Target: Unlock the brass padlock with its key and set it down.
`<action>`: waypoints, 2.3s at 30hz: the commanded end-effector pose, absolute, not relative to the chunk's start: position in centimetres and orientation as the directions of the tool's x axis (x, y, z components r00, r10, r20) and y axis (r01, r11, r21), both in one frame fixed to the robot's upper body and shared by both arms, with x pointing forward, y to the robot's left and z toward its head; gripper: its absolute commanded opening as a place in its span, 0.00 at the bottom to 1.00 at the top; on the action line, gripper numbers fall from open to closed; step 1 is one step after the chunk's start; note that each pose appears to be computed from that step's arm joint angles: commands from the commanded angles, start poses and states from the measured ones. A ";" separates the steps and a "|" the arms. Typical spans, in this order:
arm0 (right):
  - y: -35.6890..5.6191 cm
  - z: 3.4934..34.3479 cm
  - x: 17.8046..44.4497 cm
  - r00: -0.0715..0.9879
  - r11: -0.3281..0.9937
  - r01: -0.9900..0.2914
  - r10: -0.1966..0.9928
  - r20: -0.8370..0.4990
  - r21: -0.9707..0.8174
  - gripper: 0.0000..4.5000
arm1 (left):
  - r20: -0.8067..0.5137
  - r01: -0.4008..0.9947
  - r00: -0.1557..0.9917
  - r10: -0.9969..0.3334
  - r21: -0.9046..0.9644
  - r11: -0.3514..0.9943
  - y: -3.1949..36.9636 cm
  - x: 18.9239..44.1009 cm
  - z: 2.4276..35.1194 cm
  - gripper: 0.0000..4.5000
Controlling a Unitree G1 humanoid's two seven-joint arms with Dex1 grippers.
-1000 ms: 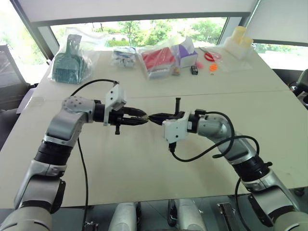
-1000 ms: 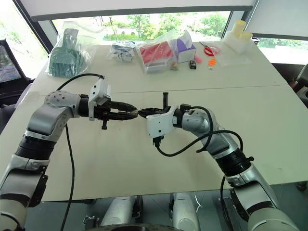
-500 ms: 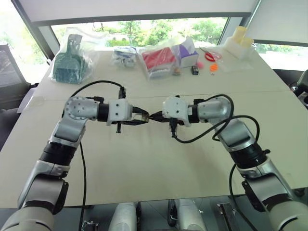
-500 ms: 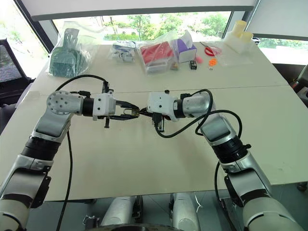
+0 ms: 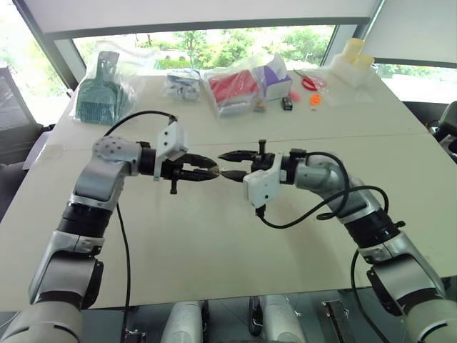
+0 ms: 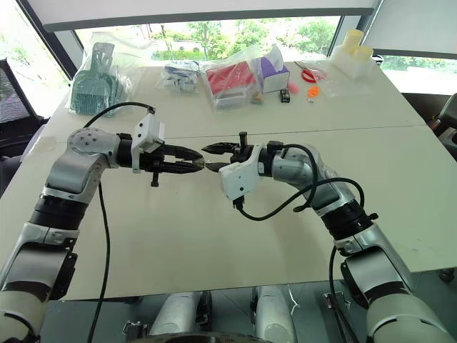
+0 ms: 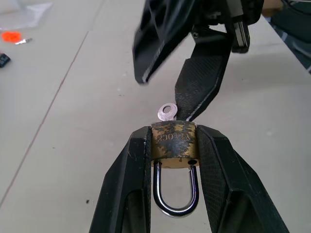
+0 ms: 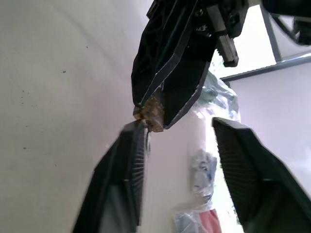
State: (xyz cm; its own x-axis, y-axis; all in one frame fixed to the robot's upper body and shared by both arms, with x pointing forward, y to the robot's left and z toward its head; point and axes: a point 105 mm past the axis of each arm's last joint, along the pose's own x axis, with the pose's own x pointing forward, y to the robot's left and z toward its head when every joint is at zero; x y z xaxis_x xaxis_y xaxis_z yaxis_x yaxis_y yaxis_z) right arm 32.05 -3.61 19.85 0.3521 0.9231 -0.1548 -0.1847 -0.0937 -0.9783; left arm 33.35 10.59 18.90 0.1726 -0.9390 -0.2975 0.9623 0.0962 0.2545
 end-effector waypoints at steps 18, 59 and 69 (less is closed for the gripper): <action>-3.2 22.1 31.9 0.263 -0.041 0.106 0.965 -0.011 -0.993 0.99 | -0.265 0.984 0.036 -0.964 0.176 -0.011 10.2 32.3 22.3 0.17; -2.0 21.8 31.4 0.177 -0.040 0.091 0.984 -0.023 -0.995 0.00 | -0.222 0.990 -0.049 -0.974 0.122 -0.077 9.2 30.9 23.5 0.17; -2.4 21.7 31.6 0.196 -0.023 0.019 0.980 -0.019 -1.000 0.00 | -0.239 0.990 -0.023 -0.971 0.132 -0.056 9.5 31.1 23.3 0.47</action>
